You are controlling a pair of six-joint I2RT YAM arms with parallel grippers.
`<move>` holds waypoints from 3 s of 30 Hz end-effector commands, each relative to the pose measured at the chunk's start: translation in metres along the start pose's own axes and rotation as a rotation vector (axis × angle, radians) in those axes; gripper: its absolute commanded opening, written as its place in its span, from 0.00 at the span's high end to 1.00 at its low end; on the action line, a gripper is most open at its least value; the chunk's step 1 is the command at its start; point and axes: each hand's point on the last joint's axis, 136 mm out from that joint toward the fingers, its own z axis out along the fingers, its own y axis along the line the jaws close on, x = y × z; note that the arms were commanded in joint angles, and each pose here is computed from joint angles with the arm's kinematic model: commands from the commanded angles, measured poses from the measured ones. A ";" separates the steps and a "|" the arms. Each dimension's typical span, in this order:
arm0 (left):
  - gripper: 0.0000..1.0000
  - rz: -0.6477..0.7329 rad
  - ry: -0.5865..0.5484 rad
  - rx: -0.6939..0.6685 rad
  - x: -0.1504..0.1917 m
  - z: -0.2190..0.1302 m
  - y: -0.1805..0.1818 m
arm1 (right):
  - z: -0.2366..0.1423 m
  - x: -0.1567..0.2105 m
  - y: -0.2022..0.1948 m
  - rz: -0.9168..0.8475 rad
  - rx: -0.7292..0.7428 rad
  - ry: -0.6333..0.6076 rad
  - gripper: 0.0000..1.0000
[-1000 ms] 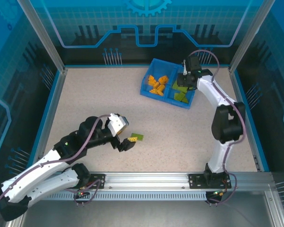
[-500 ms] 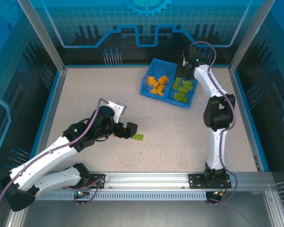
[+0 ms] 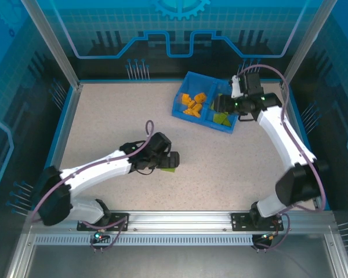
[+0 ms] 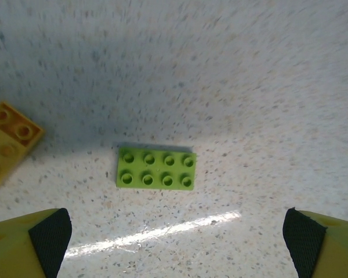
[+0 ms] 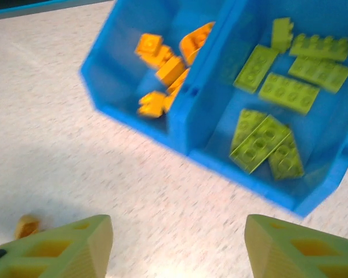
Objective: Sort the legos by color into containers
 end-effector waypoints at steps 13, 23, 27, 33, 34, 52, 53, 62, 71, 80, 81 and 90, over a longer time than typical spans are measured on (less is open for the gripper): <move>0.01 0.038 0.093 -0.273 0.006 0.067 0.008 | -0.031 0.068 0.019 -0.056 -0.052 0.100 0.15; 0.06 0.067 0.195 -0.278 0.032 0.085 0.019 | -0.032 0.069 0.024 -0.049 -0.068 0.110 0.15; 0.11 0.068 0.213 -0.281 0.040 0.092 0.024 | -0.035 0.076 0.033 -0.052 -0.104 0.137 0.15; 0.25 0.067 0.213 -0.293 0.041 0.095 0.028 | -0.041 0.129 0.069 -0.062 -0.358 0.349 0.16; 0.27 0.061 0.214 -0.294 0.042 0.096 0.028 | -0.042 0.137 0.070 -0.062 -0.374 0.382 0.16; 0.48 0.107 -0.037 0.024 -0.049 0.006 -0.071 | -0.068 0.084 0.039 -0.010 -0.136 0.118 0.17; 0.47 0.127 -0.066 0.053 -0.060 -0.002 -0.084 | -0.073 0.079 0.035 -0.003 -0.111 0.088 0.17; 0.46 0.315 -0.256 0.146 -0.150 -0.013 -0.176 | -0.128 0.059 0.001 0.069 0.054 -0.195 0.16; 0.46 0.354 -0.365 0.212 -0.229 0.047 -0.226 | -0.162 0.068 -0.016 0.122 0.091 -0.343 0.15; 0.31 0.295 -0.445 0.370 -0.267 0.103 -0.259 | -0.161 0.078 -0.016 0.137 0.074 -0.329 0.14; 0.26 0.276 -0.450 0.382 -0.270 0.102 -0.260 | -0.162 0.078 -0.016 0.137 0.075 -0.330 0.14; 0.11 0.291 -0.512 0.446 -0.285 0.035 -0.271 | -0.161 0.075 -0.016 0.128 0.078 -0.340 0.14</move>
